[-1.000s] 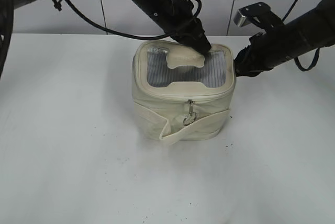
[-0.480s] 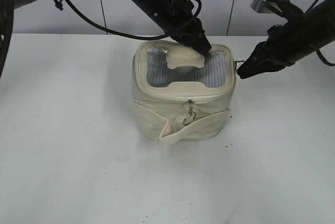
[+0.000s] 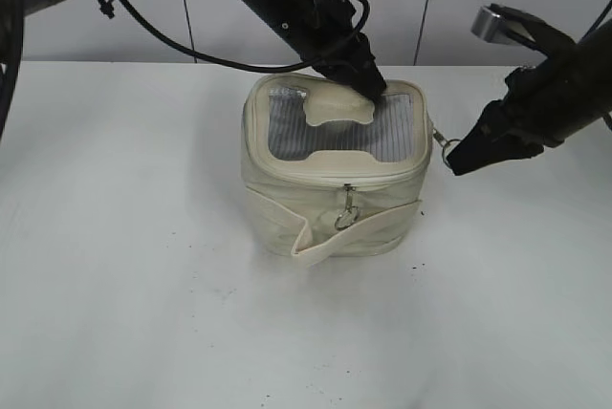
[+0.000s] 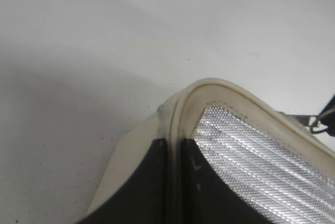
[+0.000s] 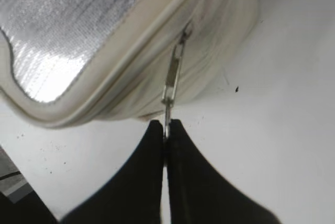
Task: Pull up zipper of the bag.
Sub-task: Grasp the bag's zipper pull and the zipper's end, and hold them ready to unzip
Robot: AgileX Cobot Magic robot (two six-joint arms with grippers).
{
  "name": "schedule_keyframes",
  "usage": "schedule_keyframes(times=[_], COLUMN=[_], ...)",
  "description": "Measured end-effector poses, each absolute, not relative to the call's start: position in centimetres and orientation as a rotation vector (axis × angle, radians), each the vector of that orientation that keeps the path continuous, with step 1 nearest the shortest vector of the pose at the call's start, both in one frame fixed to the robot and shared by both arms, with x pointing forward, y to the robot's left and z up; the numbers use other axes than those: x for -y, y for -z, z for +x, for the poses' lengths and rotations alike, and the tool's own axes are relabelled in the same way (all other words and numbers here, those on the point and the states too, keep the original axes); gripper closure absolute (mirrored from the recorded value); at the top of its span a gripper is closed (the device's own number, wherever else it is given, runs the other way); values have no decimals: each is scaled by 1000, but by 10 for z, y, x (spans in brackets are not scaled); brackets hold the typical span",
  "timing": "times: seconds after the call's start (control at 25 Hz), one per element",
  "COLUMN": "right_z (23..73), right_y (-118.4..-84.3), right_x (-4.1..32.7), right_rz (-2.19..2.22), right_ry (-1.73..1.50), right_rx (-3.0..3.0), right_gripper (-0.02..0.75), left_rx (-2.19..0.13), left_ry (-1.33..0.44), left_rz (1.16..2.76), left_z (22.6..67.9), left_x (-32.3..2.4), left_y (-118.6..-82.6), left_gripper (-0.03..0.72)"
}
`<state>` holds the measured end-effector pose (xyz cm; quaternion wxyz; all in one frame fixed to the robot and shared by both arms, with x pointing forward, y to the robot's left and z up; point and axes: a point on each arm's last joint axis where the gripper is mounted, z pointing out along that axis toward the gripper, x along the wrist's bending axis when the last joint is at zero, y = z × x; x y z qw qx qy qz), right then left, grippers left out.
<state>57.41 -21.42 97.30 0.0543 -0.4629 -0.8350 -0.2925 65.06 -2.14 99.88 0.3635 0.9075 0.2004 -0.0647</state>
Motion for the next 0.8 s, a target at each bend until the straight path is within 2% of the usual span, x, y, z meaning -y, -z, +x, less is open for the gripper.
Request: schedule_keyframes(times=[0.36, 0.56, 0.8], right_z=[529, 503, 485], right_y=[-978, -978, -980], right_x=[208, 168, 106], right_rz=[-1407, -1271, -1135], right_ry=[815, 776, 912], right_rx=[2473, 2530, 2658], right_gripper=[753, 753, 752], left_rx=[-562, -569, -584], left_ry=[173, 176, 186], left_rz=[2336, 2336, 2341], left_z=[651, 650, 649], left_x=[21, 22, 22], left_y=[-999, -998, -999], left_gripper=[643, 643, 643])
